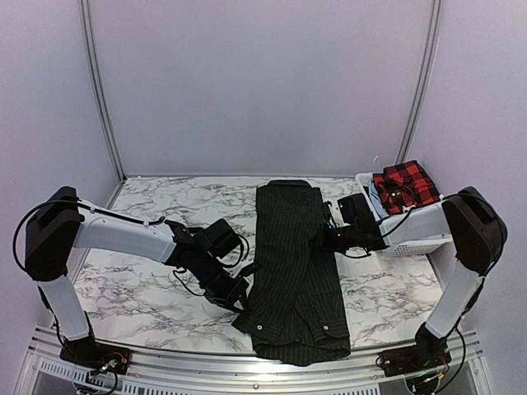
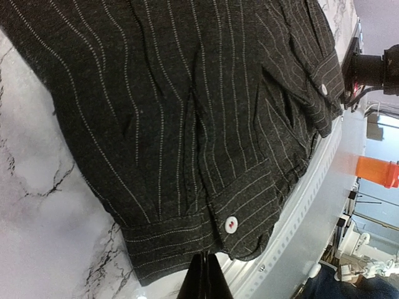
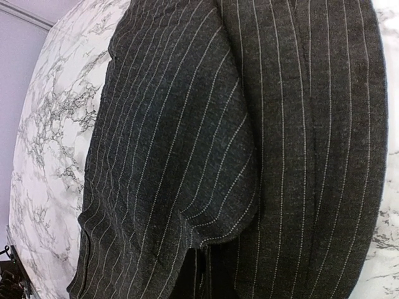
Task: Fold and stack the long sleeve shirts
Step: Adjust the sleeve of the rectangle-folded shirt.
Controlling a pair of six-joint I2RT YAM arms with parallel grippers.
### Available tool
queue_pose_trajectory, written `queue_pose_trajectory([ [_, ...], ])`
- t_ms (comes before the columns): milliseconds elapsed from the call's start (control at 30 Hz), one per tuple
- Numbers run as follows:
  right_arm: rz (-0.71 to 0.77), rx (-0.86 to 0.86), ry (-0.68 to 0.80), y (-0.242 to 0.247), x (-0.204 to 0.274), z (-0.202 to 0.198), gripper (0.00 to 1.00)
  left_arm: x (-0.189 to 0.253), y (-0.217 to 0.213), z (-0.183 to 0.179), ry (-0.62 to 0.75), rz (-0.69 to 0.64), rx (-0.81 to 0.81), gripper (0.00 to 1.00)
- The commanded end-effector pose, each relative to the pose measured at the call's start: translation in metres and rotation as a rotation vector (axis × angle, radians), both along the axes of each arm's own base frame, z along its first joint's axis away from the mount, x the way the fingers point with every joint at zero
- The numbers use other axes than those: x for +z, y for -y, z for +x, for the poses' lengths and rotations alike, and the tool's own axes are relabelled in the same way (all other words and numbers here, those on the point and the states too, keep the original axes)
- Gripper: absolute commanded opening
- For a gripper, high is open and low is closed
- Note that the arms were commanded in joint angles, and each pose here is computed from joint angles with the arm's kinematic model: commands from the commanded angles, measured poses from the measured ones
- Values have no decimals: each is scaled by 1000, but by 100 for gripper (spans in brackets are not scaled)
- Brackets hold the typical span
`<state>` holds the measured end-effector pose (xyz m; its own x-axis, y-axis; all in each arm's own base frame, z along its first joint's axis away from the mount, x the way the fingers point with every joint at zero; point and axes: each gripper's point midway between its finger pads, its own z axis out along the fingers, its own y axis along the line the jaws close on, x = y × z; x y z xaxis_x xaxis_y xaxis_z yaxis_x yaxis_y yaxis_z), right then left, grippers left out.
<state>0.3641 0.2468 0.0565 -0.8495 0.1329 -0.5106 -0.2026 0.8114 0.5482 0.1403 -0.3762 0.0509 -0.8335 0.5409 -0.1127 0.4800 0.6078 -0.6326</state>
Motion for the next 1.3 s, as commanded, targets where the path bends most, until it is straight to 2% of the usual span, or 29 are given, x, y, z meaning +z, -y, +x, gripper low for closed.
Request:
queue_pose_trajectory([
  [0,-18,-12,85,1,32,19,0,28,8,-5,-13,-57,-13,0],
  [33,-23,-10,90,0,35,21,0,27,5,-5,-8,-45,-13,2],
  [200,-33,5,76,-1,30,20,0,-3,-22,2,54,115,19,32],
  [300,-30,5,70,-1,28,19,0,-11,-24,1,60,144,15,43],
  [400,-30,2,63,-1,27,18,0,-14,-21,2,84,162,6,50],
  [500,-35,10,59,-2,25,19,0,-23,-20,0,87,190,-15,50],
  [667,-58,8,25,-1,21,19,0,-29,-16,-6,77,206,-38,49],
  [733,-72,7,14,1,19,18,0,-28,-14,-7,76,202,-42,44],
  [967,-100,18,10,0,24,22,0,-1,5,-12,59,117,-56,9],
  [1033,-121,16,12,2,24,24,0,12,12,-11,59,81,-55,3],
  [1100,-148,9,13,5,24,27,0,25,17,-12,54,45,-57,0],
  [1267,-228,-2,22,15,24,32,0,51,29,-15,36,-27,-65,0],
])
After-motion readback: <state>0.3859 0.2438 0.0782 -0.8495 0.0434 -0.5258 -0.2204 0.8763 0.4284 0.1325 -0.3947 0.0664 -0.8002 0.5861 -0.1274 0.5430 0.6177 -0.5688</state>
